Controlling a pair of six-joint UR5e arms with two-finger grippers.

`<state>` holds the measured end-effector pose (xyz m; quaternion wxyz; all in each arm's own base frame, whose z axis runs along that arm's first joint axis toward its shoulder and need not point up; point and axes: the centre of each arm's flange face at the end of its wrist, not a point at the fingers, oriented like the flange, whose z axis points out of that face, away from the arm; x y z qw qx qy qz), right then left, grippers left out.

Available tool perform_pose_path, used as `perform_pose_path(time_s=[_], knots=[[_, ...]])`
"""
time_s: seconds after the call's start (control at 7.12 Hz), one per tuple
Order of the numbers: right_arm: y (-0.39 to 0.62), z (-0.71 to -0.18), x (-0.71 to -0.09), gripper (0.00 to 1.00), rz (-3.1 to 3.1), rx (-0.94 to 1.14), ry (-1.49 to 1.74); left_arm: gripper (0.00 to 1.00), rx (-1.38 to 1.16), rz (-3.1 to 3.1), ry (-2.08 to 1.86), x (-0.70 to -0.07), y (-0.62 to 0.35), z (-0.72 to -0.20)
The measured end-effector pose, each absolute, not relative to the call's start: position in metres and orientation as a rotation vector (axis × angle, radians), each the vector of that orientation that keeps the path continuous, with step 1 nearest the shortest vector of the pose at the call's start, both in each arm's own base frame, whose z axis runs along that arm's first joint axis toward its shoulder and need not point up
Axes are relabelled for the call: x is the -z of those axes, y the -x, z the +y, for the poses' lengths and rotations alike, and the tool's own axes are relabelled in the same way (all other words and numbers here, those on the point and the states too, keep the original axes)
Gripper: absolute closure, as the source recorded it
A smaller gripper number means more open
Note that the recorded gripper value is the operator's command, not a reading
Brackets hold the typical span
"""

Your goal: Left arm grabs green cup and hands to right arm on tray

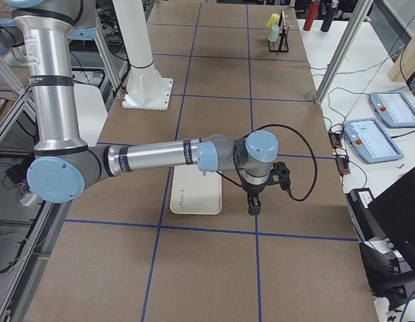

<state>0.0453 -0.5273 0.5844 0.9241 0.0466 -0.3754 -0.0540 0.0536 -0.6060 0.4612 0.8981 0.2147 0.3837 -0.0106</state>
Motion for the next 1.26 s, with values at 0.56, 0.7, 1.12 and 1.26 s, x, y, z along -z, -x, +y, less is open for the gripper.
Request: perform_pose_path(time_s=[0.56, 0.7, 1.12, 1.26], knots=[[-0.044, -0.528, -0.586, 0.00, -0.765, 0.112, -0.093, 0.00, 0.307, 0.729, -0.451, -0.443, -0.151, -0.619], [-0.044, -0.528, -0.586, 0.00, -0.764, 0.113, -0.092, 0.00, 0.345, 0.705, -0.466, -0.440, -0.169, -0.619], [-0.044, -0.528, -0.589, 0.00, -0.763, 0.112, -0.087, 0.00, 0.392, 0.595, -0.561, -0.436, -0.225, -0.622], [-0.044, -0.528, -0.589, 0.00, -0.764, 0.111, -0.086, 0.00, 0.399, 0.560, -0.585, -0.436, -0.232, -0.629]])
